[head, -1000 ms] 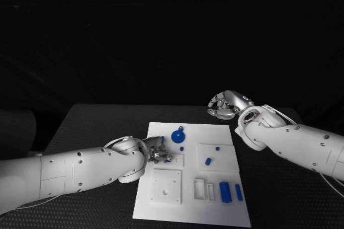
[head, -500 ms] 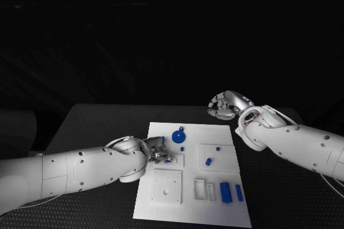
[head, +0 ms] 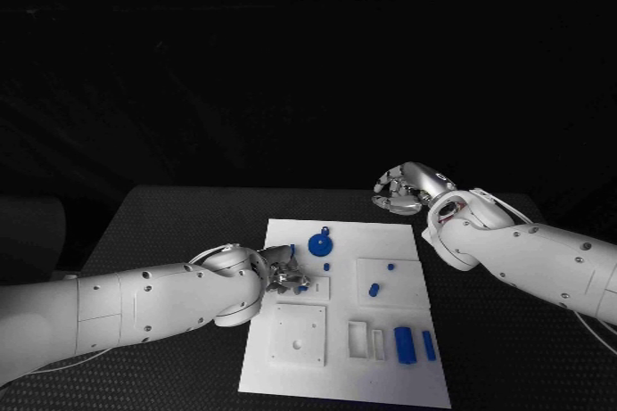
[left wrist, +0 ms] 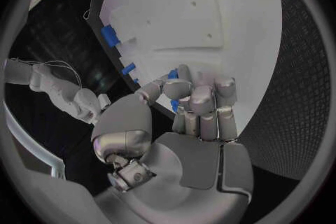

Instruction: Assemble the parts on the task board

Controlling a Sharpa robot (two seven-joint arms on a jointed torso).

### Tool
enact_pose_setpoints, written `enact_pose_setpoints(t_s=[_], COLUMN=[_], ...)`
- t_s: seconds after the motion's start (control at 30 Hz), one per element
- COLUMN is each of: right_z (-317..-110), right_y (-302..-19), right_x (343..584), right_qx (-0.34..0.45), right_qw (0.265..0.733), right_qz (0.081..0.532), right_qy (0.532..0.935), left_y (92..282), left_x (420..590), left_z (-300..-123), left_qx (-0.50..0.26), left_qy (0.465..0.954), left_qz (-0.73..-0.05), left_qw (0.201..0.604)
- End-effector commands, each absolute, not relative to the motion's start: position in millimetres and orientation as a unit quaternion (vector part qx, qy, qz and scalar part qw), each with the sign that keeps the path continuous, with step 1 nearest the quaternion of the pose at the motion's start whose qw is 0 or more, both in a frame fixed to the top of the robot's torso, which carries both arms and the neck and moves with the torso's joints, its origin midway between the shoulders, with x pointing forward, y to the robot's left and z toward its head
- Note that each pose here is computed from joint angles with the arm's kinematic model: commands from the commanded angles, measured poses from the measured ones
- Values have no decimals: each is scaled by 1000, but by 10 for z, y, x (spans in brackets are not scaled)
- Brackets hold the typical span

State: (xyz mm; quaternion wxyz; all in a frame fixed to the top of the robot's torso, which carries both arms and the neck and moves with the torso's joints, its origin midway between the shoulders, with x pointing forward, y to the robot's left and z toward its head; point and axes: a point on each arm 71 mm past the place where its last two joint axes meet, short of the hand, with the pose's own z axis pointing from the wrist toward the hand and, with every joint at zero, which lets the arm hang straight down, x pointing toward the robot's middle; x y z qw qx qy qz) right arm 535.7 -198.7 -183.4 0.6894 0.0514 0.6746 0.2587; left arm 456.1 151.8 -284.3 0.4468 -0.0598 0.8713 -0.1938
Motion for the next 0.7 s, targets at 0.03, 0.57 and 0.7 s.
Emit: enact_pose_setpoints(t_s=[0.03, 0.57, 0.7], right_z=[-1843, -1852, -1862], right_y=[-1973, -1976, -1975], right_x=[5354, 5352, 5350], right_qx=[47, 47, 47], right_qw=[686, 685, 685], right_qz=[261, 261, 261], right_qy=[678, 678, 679], left_y=[1482, 1487, 1486], left_x=[4526, 4533, 4536], left_z=[-2880, -2876, -2873], left_qx=[-54, -57, -59], left_qy=[879, 877, 876], left_qz=[-194, -196, -196], left_qw=[432, 435, 437])
